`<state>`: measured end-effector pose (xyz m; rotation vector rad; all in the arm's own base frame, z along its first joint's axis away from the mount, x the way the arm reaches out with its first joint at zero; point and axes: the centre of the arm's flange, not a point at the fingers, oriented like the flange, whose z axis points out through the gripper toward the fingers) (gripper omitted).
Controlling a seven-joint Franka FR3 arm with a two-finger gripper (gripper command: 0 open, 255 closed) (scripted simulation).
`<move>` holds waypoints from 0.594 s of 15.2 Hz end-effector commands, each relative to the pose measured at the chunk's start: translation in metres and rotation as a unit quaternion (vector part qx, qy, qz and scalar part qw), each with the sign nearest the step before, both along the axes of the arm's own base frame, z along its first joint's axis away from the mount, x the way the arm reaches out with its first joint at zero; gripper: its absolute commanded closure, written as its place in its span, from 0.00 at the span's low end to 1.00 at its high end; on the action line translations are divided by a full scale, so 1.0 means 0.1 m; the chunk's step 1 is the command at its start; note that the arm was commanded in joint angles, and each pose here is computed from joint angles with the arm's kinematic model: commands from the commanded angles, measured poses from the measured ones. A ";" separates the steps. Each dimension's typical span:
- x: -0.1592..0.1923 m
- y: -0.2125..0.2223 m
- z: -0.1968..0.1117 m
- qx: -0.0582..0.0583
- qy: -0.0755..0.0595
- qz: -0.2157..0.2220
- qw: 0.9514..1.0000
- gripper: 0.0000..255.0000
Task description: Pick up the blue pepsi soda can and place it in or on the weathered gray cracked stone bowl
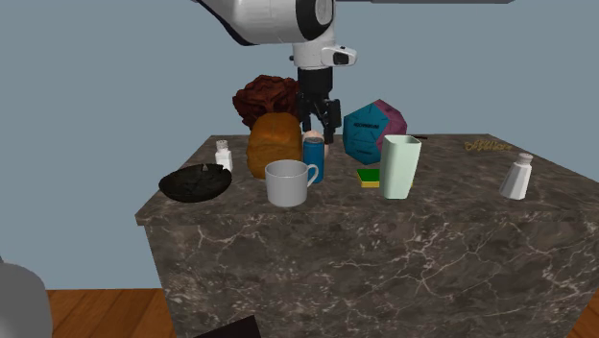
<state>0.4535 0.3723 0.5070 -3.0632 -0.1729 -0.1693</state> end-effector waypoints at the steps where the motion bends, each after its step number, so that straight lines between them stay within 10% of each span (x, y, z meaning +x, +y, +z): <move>1: 0.10 0.26 -0.05 0.002 0.000 0.000 1.000 0.00; 9: 0.22 0.57 -0.37 0.005 0.000 0.001 1.000 0.00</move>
